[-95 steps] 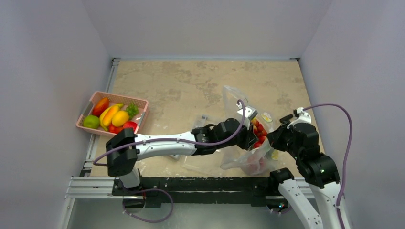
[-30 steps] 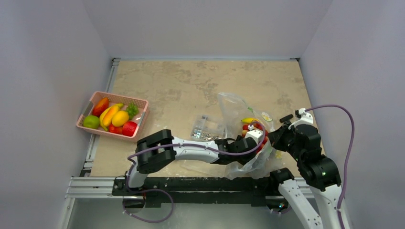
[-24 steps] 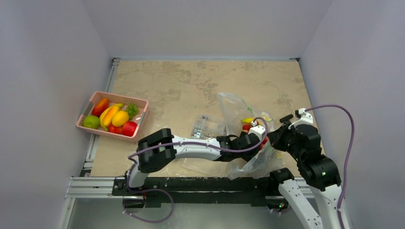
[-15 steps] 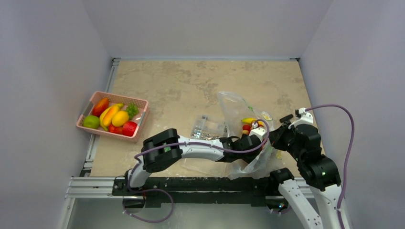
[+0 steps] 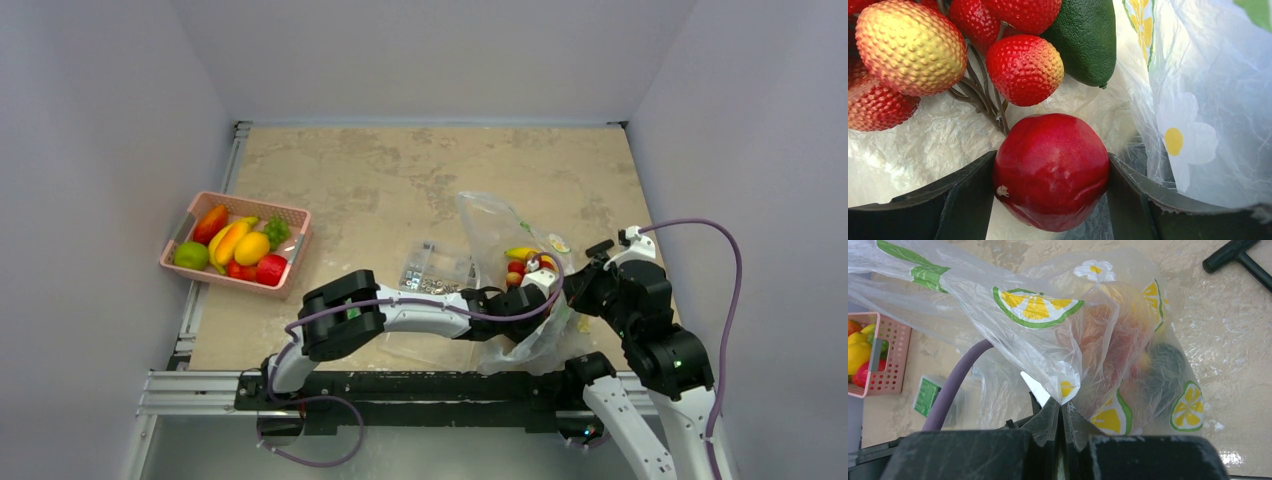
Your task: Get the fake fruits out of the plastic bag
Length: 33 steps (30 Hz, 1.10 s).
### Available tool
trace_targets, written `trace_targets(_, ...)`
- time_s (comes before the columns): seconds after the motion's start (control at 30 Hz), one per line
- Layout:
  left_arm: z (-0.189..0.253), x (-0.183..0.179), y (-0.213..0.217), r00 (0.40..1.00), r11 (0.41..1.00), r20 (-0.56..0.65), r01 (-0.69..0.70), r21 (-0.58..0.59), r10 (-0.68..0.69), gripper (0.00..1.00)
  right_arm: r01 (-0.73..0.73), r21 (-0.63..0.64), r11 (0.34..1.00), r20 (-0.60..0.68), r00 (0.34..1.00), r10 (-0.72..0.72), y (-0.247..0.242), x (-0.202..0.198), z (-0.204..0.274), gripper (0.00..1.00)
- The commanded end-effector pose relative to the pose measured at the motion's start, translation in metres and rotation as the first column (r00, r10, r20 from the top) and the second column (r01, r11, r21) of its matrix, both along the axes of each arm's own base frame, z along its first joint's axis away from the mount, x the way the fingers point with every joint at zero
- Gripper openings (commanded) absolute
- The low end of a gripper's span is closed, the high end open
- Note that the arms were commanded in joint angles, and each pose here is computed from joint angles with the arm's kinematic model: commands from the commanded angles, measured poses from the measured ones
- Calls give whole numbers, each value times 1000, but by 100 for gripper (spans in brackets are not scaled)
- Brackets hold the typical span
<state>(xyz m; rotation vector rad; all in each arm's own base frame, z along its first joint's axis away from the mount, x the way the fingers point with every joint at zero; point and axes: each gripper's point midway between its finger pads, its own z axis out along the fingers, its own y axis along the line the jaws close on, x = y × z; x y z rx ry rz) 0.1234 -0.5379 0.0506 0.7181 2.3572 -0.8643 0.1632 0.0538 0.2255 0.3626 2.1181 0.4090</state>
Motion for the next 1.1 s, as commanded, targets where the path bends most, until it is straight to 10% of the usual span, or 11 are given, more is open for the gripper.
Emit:
trace_targets(0.0,36,2,-4,999,998,37,32,-62,-29,35,-11,1,1000,35,999,11,2,5,5,0)
trace_targets(0.5,120,25,28,983,987,183,21,-162,10,0,9,-1,1000,39,999,-9,-2,2,7,0)
trace_targets(1.07,217,32,162,862,975,500,28,-221,88,0,83,5,997,51,995,-83,-12,5,8,0)
